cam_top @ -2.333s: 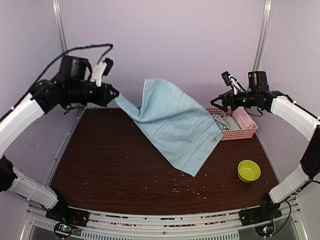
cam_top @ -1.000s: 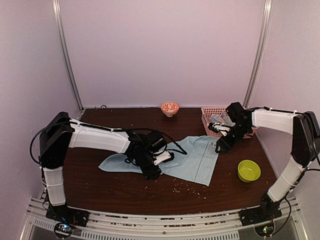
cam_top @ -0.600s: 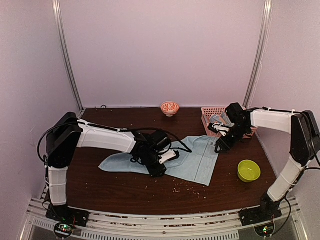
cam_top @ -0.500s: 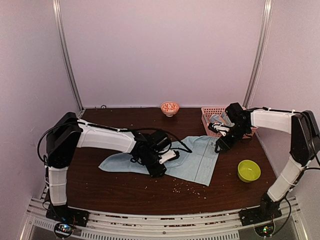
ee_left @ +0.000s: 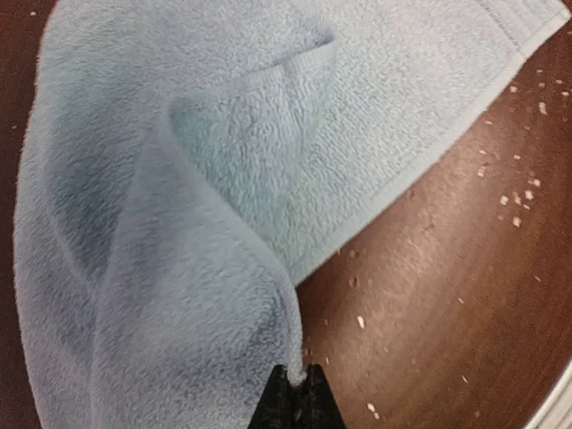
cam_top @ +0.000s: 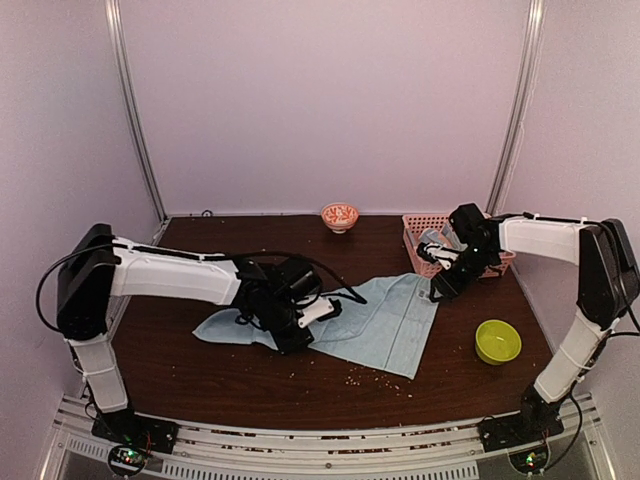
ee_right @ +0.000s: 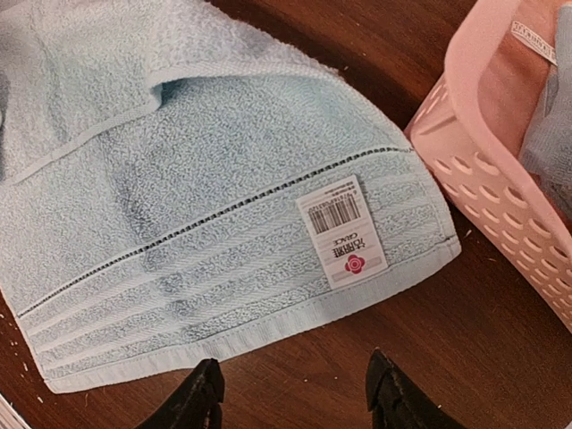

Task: Roll the towels
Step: Pick up the towel from the center of the board.

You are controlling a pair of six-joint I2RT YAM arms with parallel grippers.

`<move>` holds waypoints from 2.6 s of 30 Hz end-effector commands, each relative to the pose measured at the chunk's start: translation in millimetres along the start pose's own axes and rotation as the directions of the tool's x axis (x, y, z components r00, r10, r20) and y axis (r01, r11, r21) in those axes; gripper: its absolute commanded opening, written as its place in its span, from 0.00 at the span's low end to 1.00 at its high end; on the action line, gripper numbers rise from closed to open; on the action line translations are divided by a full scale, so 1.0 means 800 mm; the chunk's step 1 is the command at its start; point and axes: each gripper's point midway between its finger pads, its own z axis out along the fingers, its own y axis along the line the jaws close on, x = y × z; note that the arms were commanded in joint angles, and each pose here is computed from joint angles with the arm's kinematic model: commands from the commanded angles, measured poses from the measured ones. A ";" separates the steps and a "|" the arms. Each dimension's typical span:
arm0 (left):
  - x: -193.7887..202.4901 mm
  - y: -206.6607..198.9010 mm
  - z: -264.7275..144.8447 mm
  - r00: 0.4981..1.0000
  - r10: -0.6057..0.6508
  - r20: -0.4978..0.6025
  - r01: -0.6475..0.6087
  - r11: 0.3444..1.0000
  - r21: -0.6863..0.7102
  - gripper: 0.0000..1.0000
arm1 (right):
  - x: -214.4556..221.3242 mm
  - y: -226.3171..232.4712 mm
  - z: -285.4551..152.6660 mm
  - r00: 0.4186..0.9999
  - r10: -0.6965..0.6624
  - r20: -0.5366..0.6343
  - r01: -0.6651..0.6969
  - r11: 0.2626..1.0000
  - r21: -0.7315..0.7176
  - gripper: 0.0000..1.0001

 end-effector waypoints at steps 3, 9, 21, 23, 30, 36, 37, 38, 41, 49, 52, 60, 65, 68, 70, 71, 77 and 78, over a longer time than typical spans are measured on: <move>-0.003 -0.015 -0.123 0.989 -0.093 0.115 0.081 0.991 0.104 0.00 | -0.004 -0.038 -0.009 0.997 0.077 0.007 -0.077 0.992 0.096 0.56; -0.004 0.045 -0.201 0.938 -0.211 0.275 0.199 0.977 0.070 0.00 | -0.008 -0.052 0.004 0.994 0.107 0.000 -0.106 0.988 0.115 0.58; 0.133 0.234 -0.272 0.720 -0.607 0.338 0.694 0.651 -0.308 0.00 | -0.032 -0.050 0.009 0.993 0.116 0.035 -0.118 0.991 0.066 0.57; 0.138 0.237 -0.263 0.718 -0.616 0.324 0.695 0.646 -0.315 0.00 | -0.039 -0.045 0.012 0.992 0.115 0.043 -0.117 0.992 0.039 0.56; 0.141 0.246 -0.211 0.727 -0.639 0.250 0.685 0.657 -0.315 0.00 | -0.073 -0.014 0.020 0.997 0.035 0.067 -0.033 0.999 -0.033 0.55; 0.135 0.245 -0.185 0.742 -0.632 0.223 0.670 0.688 -0.279 0.00 | -0.088 0.026 0.023 0.992 -0.116 0.058 0.120 0.991 -0.061 0.55; 0.134 0.244 -0.183 0.744 -0.630 0.224 0.668 0.693 -0.271 0.00 | -0.087 0.027 0.021 0.990 -0.126 0.062 0.130 0.990 -0.058 0.56; 0.132 0.243 -0.181 0.745 -0.627 0.226 0.667 0.697 -0.263 0.00 | -0.086 0.026 0.017 0.989 -0.135 0.066 0.138 0.989 -0.047 0.56; 0.129 0.243 -0.176 0.748 -0.624 0.228 0.664 0.705 -0.248 0.00 | -0.080 0.021 0.001 0.981 -0.181 0.066 0.181 0.983 -0.002 0.57; 0.125 0.245 -0.158 0.758 -0.617 0.210 0.652 0.722 -0.233 0.00 | -0.038 0.070 -0.039 0.891 -0.445 0.091 0.452 0.887 -0.096 0.62; 0.124 0.243 -0.153 0.759 -0.617 0.207 0.651 0.726 -0.222 0.00 | -0.029 0.083 -0.032 0.847 -0.528 0.063 0.531 0.844 -0.078 0.62; 0.126 0.243 -0.150 0.762 -0.615 0.201 0.647 0.729 -0.222 0.00 | -0.060 0.080 -0.005 0.820 -0.573 0.000 0.568 0.812 0.136 0.48; 0.125 0.242 -0.148 0.763 -0.615 0.200 0.646 0.732 -0.216 0.00 | -0.072 0.078 0.007 0.799 -0.601 -0.026 0.590 0.776 0.222 0.46; 0.125 0.243 -0.147 0.765 -0.614 0.197 0.644 0.733 -0.217 0.00 | -0.068 0.084 0.017 0.781 -0.623 -0.053 0.619 0.758 0.206 0.45; 0.125 0.243 -0.147 0.767 -0.611 0.196 0.642 0.735 -0.219 0.00 | -0.061 0.088 0.021 0.776 -0.626 -0.075 0.628 0.757 0.181 0.44; 0.124 0.243 -0.147 0.767 -0.610 0.198 0.641 0.736 -0.219 0.00 | -0.059 0.091 0.020 0.774 -0.628 -0.076 0.631 0.757 0.172 0.44; 0.126 0.242 -0.146 0.768 -0.611 0.193 0.641 0.737 -0.216 0.00 | -0.045 0.109 -0.002 0.721 -0.690 -0.057 0.692 0.714 0.108 0.48; 0.126 0.242 -0.146 0.767 -0.612 0.193 0.641 0.736 -0.216 0.00 | -0.039 0.110 -0.004 0.709 -0.702 -0.065 0.705 0.702 0.104 0.49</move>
